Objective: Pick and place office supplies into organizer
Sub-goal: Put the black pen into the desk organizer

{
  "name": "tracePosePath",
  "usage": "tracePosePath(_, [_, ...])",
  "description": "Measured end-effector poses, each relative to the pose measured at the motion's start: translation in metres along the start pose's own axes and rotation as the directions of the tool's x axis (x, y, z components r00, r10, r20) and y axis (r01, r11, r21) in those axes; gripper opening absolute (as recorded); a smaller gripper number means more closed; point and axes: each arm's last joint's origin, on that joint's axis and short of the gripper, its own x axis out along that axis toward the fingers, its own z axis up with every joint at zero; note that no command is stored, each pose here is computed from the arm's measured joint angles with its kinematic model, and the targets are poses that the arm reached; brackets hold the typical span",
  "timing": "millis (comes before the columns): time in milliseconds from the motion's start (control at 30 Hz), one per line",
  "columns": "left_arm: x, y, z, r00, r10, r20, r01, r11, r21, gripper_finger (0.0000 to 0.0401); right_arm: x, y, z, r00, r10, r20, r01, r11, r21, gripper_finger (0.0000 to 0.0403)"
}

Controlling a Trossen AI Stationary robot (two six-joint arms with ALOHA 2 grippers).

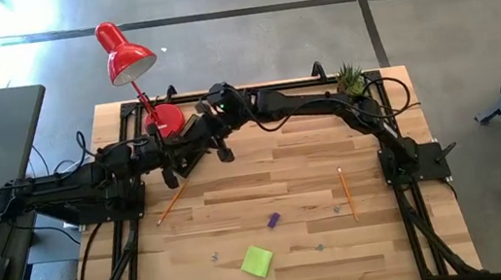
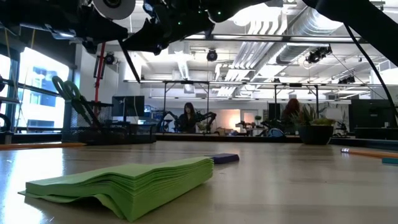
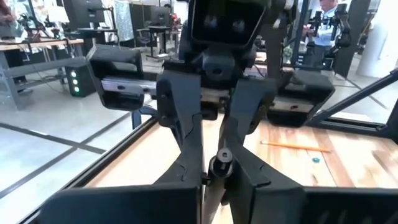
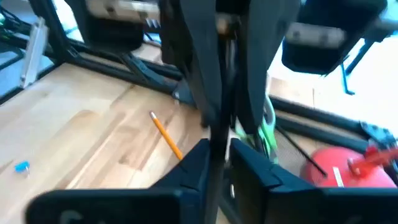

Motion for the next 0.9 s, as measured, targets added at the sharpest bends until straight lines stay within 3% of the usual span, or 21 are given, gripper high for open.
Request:
tracePosePath(167, [-0.003, 0.002, -0.003, 0.999, 0.043, -0.033, -0.043, 0.999, 0.01, 0.0026, -0.001, -0.002, -0.003, 0.998, -0.048, -0.037, 0.048, 0.999, 0.008, 0.0112])
tracePosePath(300, [-0.01, 0.005, -0.009, 0.989, 0.117, -0.091, -0.113, 0.993, 0.046, 0.0017, -0.003, -0.004, -0.014, 0.979, -0.116, -0.17, 0.124, 0.992, 0.038, 0.0144])
tracePosePath(467, [-0.023, 0.01, -0.003, 0.975, 0.215, -0.061, -0.212, 0.976, 0.052, 0.0013, -0.008, 0.0, -0.031, 0.933, -0.095, -0.347, 0.144, 0.982, 0.119, 0.0171])
tracePosePath(633, [-0.032, 0.014, 0.005, 0.947, 0.32, -0.032, -0.318, 0.947, 0.047, 0.0029, -0.009, 0.009, -0.039, 0.898, -0.032, -0.438, 0.12, 0.977, 0.174, 0.0178])
tracePosePath(900, [-0.036, 0.021, -0.009, 0.837, 0.524, -0.158, -0.519, 0.852, 0.071, 0.0014, -0.001, 0.035, -0.036, 0.873, 0.034, -0.487, 0.081, 0.974, 0.213, 0.0157])
